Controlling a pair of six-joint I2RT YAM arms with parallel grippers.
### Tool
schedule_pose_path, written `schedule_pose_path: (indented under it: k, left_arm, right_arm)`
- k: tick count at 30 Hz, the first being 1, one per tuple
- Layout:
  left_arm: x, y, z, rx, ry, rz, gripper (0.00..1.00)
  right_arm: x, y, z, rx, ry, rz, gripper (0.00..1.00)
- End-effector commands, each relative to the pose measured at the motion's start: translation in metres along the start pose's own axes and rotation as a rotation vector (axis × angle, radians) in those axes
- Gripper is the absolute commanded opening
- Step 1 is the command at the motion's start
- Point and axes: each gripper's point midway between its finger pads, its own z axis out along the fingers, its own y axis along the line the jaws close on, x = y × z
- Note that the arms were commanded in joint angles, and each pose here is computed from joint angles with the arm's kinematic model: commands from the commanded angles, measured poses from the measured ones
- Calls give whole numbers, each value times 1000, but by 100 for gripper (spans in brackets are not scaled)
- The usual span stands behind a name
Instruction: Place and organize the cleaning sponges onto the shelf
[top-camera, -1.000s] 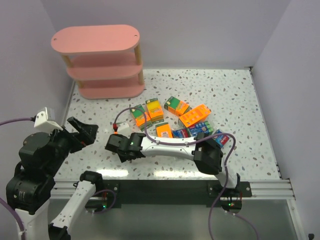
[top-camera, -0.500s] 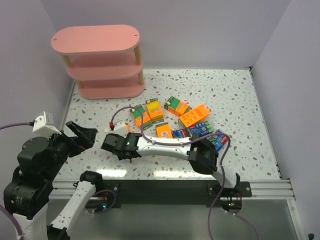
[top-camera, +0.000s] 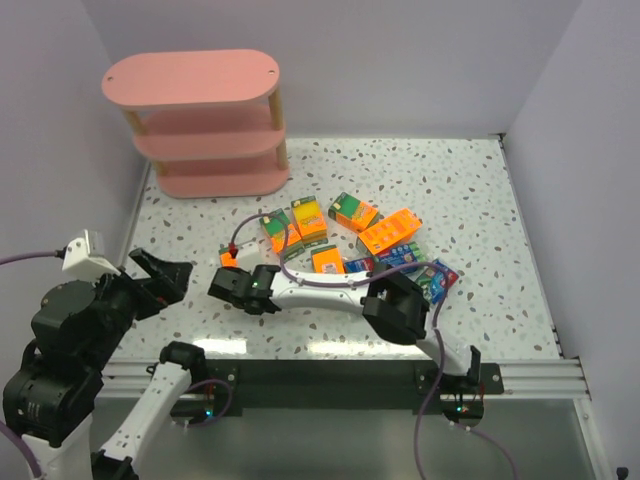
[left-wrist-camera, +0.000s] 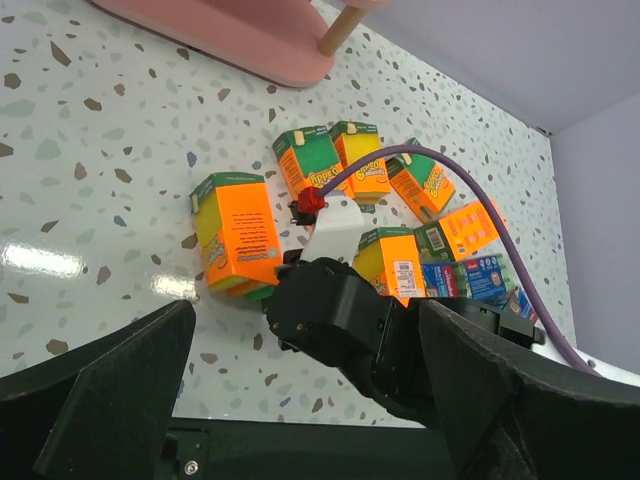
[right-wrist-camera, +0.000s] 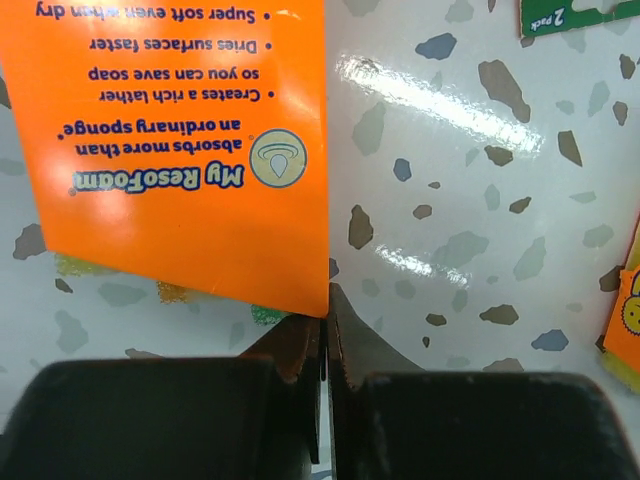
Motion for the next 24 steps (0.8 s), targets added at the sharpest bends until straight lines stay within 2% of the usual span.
schedule_pose_path:
  k: [1, 3, 4, 6, 7, 8, 11, 12, 15, 17, 19, 20, 22, 23, 24]
  left_arm:
    - [-1, 2, -5, 1, -15, -17, 100]
    - [1, 3, -3, -2, -11, -14, 100]
    - [1, 3, -3, -3, -10, -18, 100]
    - [4, 4, 0, -3, -5, -22, 100]
    - [5, 4, 0, 1, -3, -26, 100]
    - [5, 1, 0, 17, -6, -37, 100]
    - [11, -10, 5, 79, 13, -68, 100]
    - [16, -10, 9, 86, 32, -75, 100]
    - [25, -19, 17, 140, 60, -103, 100]
    - [28, -34, 17, 223, 77, -123, 100]
    - [35, -42, 24, 273, 104, -148, 100]
    - [32, -60, 19, 373, 100, -174, 100]
    - [39, -72, 24, 446, 133, -232, 100]
    - [30, -86, 20, 532, 94, -247, 100]
    - [43, -89, 26, 569, 142, -261, 100]
  right_arm:
    - [-31, -2, -18, -38, -97, 61, 0]
    - [-32, -4, -24, -65, -107, 54, 0]
    - [-49, 2, -42, -131, -150, 90, 0]
    - [-39, -1, -47, -193, -123, 101, 0]
    - [-52, 3, -57, -257, -153, 153, 0]
    - [-45, 0, -70, -322, -128, 180, 0]
    - [-62, -1, -101, -502, -158, 284, 0]
    - [-59, 5, -112, -588, -126, 292, 0]
    - [-77, 2, -147, -777, -157, 374, 0]
    - [-78, -12, -152, -814, -151, 418, 0]
    - [-95, -27, -174, -883, -198, 472, 0]
    - [-93, -34, -171, -882, -183, 510, 0]
    - [-109, -50, -185, -928, -220, 564, 0]
    - [-109, -54, -185, -939, -209, 599, 0]
    - [-113, -56, -190, -965, -214, 618, 0]
